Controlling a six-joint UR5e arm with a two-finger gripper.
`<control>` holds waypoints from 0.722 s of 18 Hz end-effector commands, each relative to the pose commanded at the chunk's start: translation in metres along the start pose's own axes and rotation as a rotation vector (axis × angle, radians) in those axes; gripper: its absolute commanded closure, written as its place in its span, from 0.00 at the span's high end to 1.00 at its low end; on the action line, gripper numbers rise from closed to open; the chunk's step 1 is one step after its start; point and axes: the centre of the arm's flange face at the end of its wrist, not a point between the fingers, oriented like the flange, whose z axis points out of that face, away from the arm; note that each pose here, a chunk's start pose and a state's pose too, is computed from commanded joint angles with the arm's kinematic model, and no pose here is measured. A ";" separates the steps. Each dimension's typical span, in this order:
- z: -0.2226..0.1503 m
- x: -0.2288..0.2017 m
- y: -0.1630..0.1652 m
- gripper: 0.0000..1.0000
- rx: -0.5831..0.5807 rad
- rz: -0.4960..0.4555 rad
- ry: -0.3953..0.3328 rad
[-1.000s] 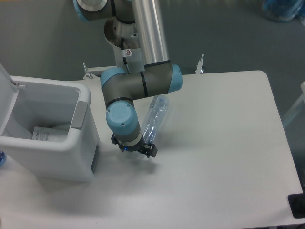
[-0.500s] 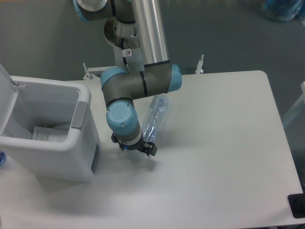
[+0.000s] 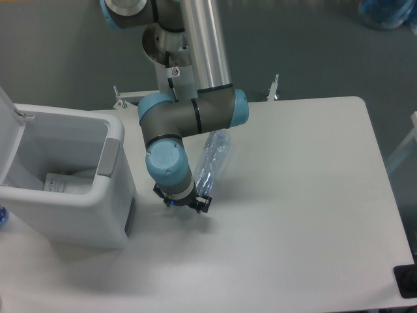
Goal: Place the trash in the trash can
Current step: 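Lower the gripper around the bottle's middle and close on it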
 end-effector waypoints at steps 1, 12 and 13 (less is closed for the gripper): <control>-0.001 0.000 0.000 0.42 0.001 0.001 -0.001; -0.034 -0.028 -0.001 0.28 0.056 -0.034 -0.038; -0.051 -0.039 0.001 0.28 0.081 -0.049 -0.056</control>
